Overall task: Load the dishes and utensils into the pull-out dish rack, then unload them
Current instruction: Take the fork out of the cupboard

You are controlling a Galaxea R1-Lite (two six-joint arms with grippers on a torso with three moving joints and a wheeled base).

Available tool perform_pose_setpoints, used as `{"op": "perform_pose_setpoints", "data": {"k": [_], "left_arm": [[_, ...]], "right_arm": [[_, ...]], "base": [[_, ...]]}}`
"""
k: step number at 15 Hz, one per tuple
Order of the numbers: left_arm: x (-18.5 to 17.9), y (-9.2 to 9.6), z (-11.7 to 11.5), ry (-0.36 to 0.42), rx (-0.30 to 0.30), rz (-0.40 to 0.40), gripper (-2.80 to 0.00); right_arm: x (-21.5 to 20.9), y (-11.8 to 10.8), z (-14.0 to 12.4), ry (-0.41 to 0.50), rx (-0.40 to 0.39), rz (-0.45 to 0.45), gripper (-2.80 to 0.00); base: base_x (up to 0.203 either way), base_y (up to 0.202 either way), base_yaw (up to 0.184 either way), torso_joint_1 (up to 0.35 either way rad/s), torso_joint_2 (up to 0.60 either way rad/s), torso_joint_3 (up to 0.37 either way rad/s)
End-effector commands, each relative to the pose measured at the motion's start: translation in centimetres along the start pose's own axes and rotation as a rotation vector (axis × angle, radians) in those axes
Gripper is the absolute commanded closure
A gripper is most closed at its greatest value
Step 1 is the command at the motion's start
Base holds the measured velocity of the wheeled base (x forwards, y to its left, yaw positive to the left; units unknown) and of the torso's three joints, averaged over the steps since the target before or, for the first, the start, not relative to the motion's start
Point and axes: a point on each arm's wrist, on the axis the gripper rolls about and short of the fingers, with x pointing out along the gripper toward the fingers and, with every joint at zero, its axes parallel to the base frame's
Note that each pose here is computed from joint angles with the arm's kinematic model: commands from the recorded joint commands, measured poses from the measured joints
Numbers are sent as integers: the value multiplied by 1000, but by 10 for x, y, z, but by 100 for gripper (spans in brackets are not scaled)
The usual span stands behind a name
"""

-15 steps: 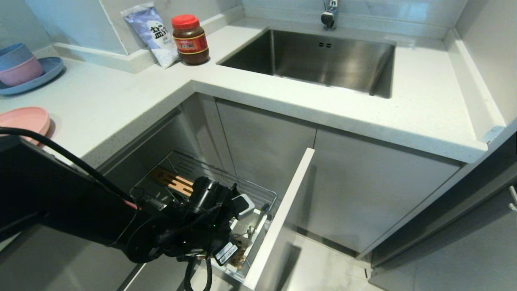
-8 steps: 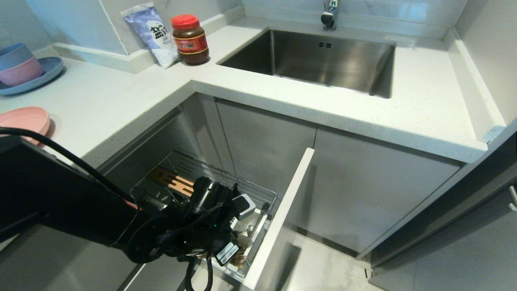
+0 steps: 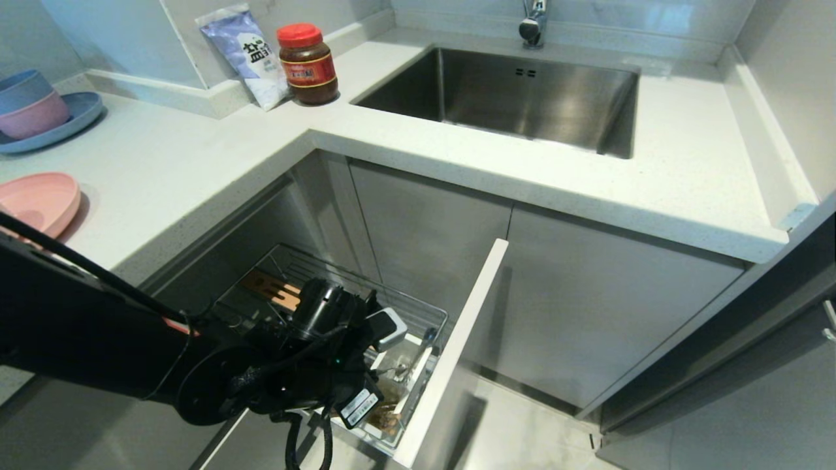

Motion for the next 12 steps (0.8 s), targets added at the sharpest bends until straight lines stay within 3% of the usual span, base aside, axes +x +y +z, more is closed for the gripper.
{"op": "perform_pose_setpoints", "data": {"k": [1, 12], "left_arm": [[-15, 3, 3, -38, -4, 15, 0], [-58, 11, 6, -153, -17, 64, 0]], "right_arm": [[0, 0, 0, -2, 0, 0, 0], [0, 0, 0, -2, 0, 0, 0]], "base": [[0, 0, 0, 0, 0, 0], [0, 0, 0, 0, 0, 0]]}}
